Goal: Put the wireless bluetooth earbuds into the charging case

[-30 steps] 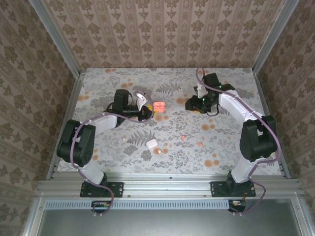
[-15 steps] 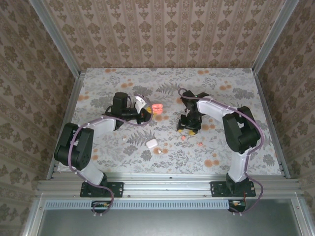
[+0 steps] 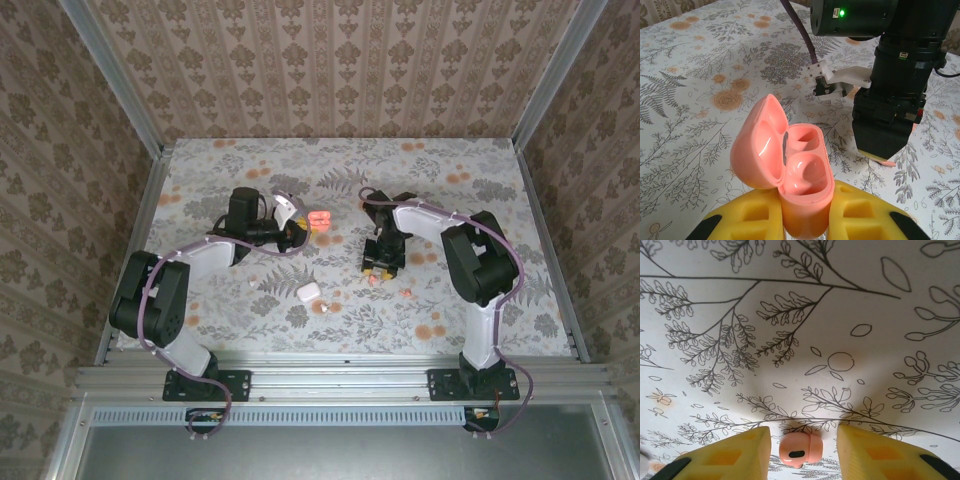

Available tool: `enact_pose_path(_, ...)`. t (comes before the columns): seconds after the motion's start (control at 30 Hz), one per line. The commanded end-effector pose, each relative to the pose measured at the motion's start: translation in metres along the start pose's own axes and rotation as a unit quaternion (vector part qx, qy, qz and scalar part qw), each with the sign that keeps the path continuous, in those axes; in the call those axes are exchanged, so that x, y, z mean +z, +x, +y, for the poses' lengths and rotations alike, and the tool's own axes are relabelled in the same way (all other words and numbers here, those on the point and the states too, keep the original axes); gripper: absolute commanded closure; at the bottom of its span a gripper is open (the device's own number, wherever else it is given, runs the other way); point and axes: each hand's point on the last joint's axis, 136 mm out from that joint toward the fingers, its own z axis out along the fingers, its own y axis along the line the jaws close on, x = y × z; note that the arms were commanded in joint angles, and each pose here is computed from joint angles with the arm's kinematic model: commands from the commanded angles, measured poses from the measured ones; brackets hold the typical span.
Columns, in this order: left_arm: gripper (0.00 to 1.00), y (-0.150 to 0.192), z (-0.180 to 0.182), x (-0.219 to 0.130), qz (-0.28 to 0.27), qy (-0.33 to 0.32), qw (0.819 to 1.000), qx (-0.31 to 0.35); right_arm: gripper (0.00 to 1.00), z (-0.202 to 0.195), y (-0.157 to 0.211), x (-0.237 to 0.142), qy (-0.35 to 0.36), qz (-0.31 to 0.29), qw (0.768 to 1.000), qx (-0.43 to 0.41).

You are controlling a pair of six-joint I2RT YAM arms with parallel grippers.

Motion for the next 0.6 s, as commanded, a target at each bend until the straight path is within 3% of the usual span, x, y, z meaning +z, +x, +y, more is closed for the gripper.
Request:
enact_pose_path(0.0, 0.9, -0.0107, -0.0029, -0.0033, -0.01, 0.006, 1.0, 0.009, 0.61, -0.0061, 0.0084, 0.0084, 0.017, 0.016, 1.0, 0.011)
enact_pose_path(0.57, 0.91, -0.0105, -0.002, -0.0041, -0.007, 0.002, 1.0, 0.007, 0.74, -0.0022, 0.0128, 0.0084, 0.012, 0.015, 1.0, 0.009)
